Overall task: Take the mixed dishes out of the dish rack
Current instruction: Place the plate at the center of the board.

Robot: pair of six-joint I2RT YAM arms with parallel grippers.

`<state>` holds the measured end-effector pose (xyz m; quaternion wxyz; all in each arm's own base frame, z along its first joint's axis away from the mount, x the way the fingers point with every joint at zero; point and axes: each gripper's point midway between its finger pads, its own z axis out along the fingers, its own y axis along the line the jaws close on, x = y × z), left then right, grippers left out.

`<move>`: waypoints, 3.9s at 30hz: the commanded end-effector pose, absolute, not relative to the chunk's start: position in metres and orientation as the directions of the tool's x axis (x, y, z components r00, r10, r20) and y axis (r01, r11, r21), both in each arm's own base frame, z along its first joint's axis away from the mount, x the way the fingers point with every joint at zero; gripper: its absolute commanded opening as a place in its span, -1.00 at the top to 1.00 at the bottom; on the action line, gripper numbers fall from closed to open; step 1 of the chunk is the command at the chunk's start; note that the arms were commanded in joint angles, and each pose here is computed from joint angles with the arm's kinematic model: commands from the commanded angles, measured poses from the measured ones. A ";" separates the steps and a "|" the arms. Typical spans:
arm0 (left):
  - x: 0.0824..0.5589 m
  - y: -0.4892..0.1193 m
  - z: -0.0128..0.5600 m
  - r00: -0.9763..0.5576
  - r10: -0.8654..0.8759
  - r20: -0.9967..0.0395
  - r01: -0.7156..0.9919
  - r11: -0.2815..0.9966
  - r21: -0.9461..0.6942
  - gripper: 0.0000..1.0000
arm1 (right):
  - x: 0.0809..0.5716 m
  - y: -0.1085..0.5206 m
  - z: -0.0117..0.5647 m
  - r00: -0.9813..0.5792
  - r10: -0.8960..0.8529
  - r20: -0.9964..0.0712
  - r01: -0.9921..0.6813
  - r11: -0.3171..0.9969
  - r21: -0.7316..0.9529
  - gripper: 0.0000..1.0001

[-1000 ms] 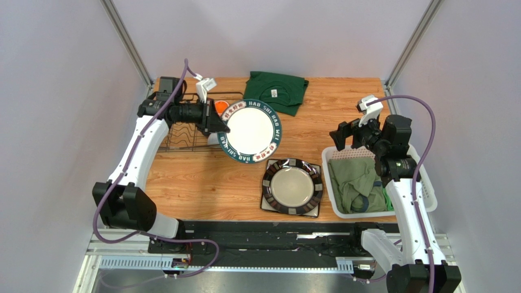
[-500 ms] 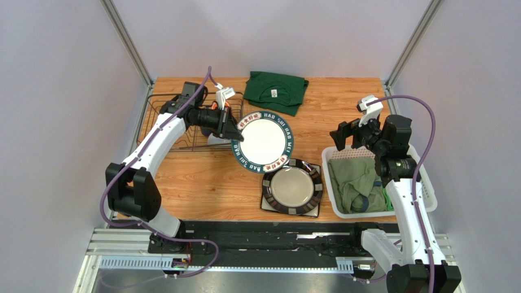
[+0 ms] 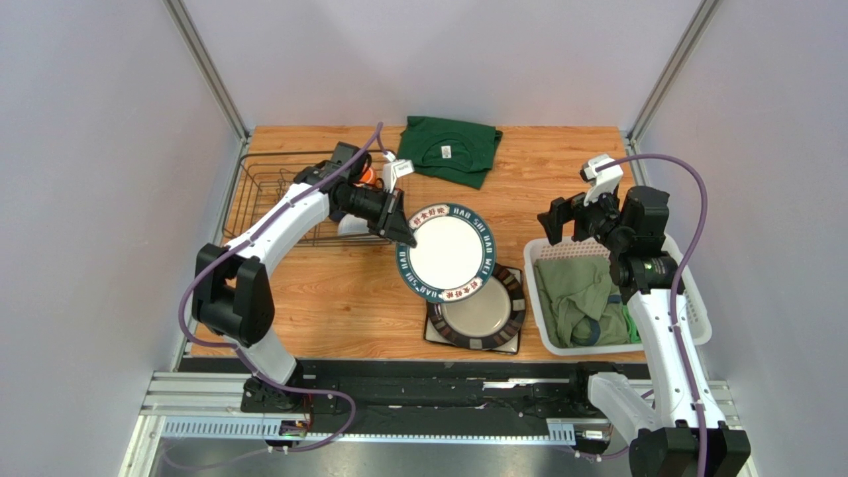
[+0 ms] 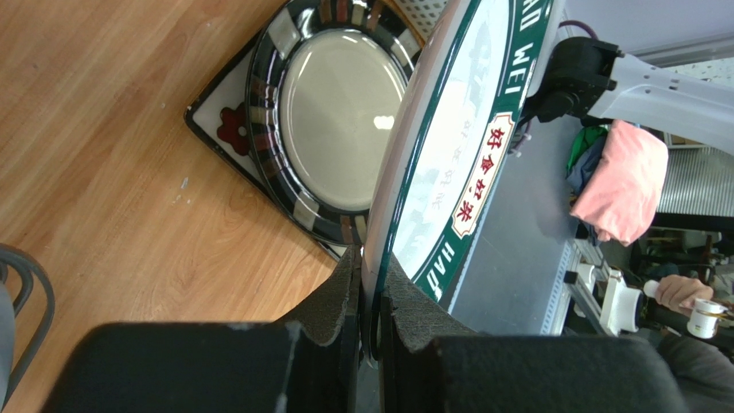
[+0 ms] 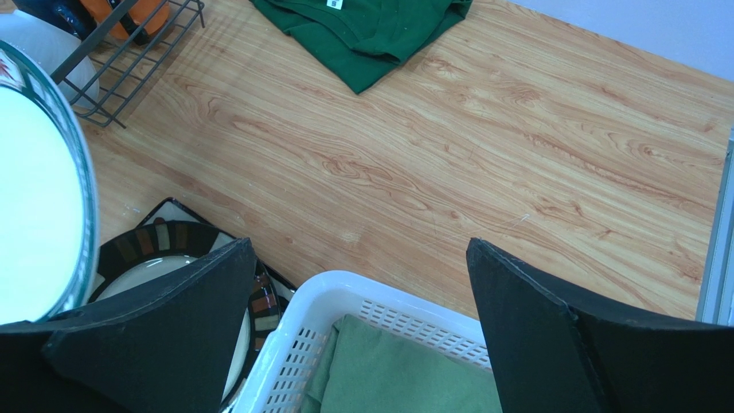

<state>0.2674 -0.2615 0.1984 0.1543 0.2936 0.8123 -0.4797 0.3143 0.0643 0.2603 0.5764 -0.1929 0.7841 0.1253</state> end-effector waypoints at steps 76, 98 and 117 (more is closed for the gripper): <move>0.264 -0.342 0.072 -0.691 0.654 -0.307 0.675 0.432 -0.598 0.25 | 0.318 0.062 0.264 -0.247 -0.177 -0.953 -0.445 0.894 -0.051 -0.99; 0.260 -0.336 0.075 -0.596 0.726 -0.344 0.788 0.445 -0.426 -0.11 | 0.317 0.063 0.266 -0.241 -0.174 -0.955 -0.448 0.893 -0.050 -0.99; 0.269 -0.316 0.073 -0.561 0.757 -0.335 0.827 0.494 -0.267 -0.12 | 0.317 0.063 0.266 -0.238 -0.174 -0.956 -0.449 0.892 -0.051 -0.99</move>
